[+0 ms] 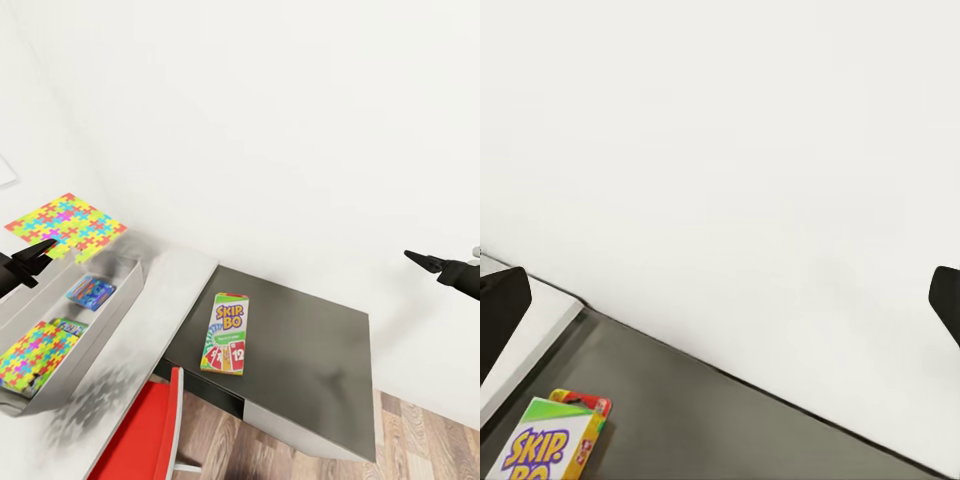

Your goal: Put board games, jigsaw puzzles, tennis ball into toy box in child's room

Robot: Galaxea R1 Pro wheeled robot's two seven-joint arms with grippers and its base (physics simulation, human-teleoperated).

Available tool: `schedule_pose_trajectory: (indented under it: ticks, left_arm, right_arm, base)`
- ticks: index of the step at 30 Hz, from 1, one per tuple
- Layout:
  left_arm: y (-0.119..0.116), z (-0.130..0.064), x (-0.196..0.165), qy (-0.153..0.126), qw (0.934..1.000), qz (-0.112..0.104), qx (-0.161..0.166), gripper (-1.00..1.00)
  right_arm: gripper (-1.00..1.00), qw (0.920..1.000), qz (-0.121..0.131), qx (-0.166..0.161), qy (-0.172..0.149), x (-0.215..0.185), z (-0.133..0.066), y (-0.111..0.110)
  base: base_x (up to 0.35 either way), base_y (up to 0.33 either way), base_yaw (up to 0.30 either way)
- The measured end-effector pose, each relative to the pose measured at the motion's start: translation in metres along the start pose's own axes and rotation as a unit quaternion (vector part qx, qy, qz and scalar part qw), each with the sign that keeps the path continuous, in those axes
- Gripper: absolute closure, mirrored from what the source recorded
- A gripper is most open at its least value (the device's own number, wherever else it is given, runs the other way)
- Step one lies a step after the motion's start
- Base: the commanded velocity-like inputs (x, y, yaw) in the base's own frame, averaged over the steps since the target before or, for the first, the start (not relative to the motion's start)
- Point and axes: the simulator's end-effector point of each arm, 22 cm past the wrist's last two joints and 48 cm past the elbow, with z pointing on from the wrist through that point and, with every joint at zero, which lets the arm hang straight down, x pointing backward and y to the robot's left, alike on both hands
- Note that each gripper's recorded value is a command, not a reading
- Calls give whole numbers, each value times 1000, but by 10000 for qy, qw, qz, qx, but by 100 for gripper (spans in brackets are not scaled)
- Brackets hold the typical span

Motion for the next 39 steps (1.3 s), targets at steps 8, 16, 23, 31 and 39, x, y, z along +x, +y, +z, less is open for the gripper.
schedule_pose_trajectory:
  ticks: [8, 16, 23, 31, 39]
  left_arm:
    - [-3, 0, -1, -11, 10000, -4, 73, 100]
    - [17, -27, -17, -306, 9993, -50, -205, 100]
    - [76, -28, -16, -375, 9952, -348, -828, 100]
    - [151, -26, -11, -485, 9832, -1222, -1263, 100]
    - [174, -12, -25, -575, 9808, -1255, -1380, 100]
  right_arm:
    - [-100, 10000, -9, -21, 18, 0, 0, 1]
    - [-100, 9999, -3, -97, 48, 1, 0, 4]
    - [-100, 9998, 18, -147, 131, 8, 4, 7]
    - [-100, 9946, 148, -448, 925, 58, 28, 33]
    - [-100, 9934, 168, -446, 1043, 67, 32, 32]
  base:
    - [6, 2, 0]
    - [0, 0, 24]
    - [0, 0, 11]
    - [0, 0, 0]
    - [0, 0, 0]
